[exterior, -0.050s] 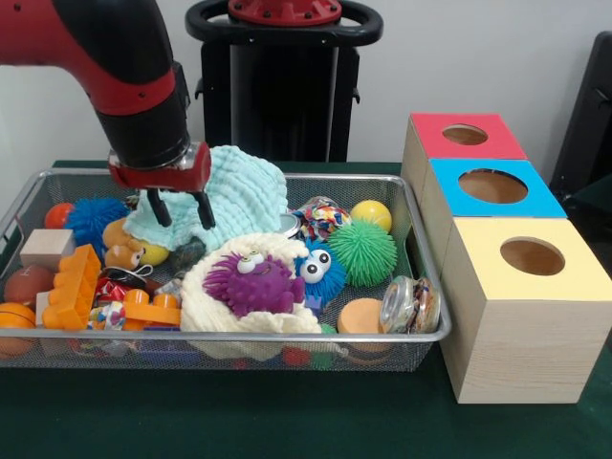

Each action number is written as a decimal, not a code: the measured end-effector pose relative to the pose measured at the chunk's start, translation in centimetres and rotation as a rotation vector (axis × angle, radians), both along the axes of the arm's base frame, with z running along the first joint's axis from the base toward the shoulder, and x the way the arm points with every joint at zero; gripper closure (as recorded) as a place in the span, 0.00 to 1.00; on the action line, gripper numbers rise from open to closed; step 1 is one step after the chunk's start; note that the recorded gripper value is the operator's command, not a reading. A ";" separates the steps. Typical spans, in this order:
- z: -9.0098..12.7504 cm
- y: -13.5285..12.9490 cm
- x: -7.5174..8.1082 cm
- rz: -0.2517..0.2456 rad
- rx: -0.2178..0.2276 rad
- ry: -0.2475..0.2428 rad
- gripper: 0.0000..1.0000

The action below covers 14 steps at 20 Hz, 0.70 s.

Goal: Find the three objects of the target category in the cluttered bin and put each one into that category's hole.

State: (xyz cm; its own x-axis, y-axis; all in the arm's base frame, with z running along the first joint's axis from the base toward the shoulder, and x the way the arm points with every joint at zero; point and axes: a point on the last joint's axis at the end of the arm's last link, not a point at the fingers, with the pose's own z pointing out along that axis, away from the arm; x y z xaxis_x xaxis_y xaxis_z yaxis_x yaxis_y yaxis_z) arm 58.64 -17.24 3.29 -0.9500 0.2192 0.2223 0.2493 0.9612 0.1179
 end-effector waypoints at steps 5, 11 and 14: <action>2.7 -1.0 0.0 -0.025 -0.009 -0.006 0.00; 2.0 -0.5 -0.8 -0.022 -0.001 0.009 0.00; 0.5 0.6 -1.8 -0.008 0.002 0.002 0.00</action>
